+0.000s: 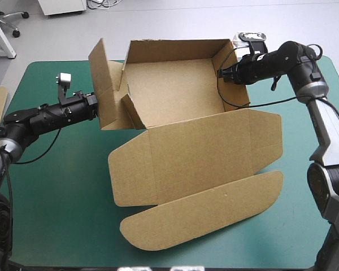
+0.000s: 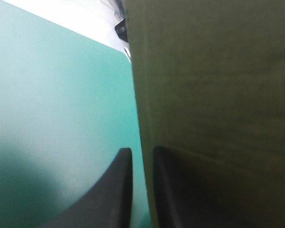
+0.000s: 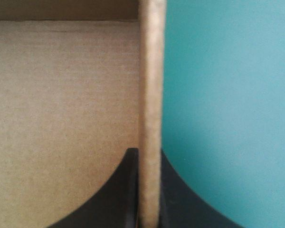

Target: Fold the box

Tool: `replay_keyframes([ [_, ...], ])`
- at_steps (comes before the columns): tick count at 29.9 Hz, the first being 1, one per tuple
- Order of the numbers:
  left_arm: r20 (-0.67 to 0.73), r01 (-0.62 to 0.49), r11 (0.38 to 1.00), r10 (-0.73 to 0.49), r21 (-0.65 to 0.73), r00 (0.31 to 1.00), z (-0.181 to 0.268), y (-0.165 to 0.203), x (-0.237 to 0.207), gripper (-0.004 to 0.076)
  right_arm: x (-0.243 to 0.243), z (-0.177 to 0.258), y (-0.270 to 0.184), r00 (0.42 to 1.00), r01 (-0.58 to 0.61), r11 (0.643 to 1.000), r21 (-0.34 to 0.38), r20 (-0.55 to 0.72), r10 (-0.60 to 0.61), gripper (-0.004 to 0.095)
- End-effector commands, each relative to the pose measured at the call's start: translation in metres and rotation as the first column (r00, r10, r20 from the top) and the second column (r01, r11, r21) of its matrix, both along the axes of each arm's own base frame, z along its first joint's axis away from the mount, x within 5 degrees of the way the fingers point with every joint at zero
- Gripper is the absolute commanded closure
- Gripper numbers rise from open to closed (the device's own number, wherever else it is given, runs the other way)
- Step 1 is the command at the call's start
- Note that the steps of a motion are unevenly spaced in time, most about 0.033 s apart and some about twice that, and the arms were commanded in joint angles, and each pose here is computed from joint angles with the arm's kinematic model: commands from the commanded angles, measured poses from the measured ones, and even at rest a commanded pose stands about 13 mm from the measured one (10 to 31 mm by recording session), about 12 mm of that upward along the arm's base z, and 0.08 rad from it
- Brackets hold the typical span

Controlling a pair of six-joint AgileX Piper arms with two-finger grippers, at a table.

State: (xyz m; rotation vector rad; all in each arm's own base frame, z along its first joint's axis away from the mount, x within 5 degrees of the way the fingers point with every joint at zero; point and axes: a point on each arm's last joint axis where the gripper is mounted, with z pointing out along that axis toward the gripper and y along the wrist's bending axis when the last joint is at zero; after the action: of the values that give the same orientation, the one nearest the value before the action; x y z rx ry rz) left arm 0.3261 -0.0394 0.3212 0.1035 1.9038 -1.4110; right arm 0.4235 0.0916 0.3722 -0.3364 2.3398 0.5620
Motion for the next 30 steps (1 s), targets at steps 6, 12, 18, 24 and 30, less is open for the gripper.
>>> replay_keyframes([
  [6, 0.122, 0.069, 0.994, -0.058, -0.087, 0.991, 0.032, -0.025, -0.009, 0.0565, -0.013, 0.035, -0.002, 0.994, 0.029, 0.998, 0.053, 0.099, -0.034, 0.0940],
  [12, 0.140, 0.067, 0.993, -0.054, -0.093, 0.989, 0.037, -0.025, -0.008, 0.0497, -0.013, 0.035, -0.002, 0.995, 0.032, 0.998, 0.049, 0.096, -0.037, 0.0940],
  [18, 0.130, 0.097, 0.989, -0.082, -0.113, 0.988, 0.040, -0.029, -0.010, 0.0412, -0.013, 0.034, -0.004, 0.994, 0.044, 0.999, 0.031, 0.097, -0.047, 0.0940],
  [24, 0.157, 0.144, 0.983, -0.125, -0.114, 0.980, 0.054, -0.038, -0.011, 0.0362, -0.012, 0.034, -0.006, 0.994, 0.057, 0.998, 0.016, 0.098, -0.058, 0.0940],
  [30, 0.143, 0.145, 0.989, -0.139, -0.038, 0.980, 0.069, -0.049, -0.009, 0.0339, -0.012, 0.034, -0.006, 0.993, 0.064, 0.998, 0.019, 0.100, -0.066, 0.0940],
])
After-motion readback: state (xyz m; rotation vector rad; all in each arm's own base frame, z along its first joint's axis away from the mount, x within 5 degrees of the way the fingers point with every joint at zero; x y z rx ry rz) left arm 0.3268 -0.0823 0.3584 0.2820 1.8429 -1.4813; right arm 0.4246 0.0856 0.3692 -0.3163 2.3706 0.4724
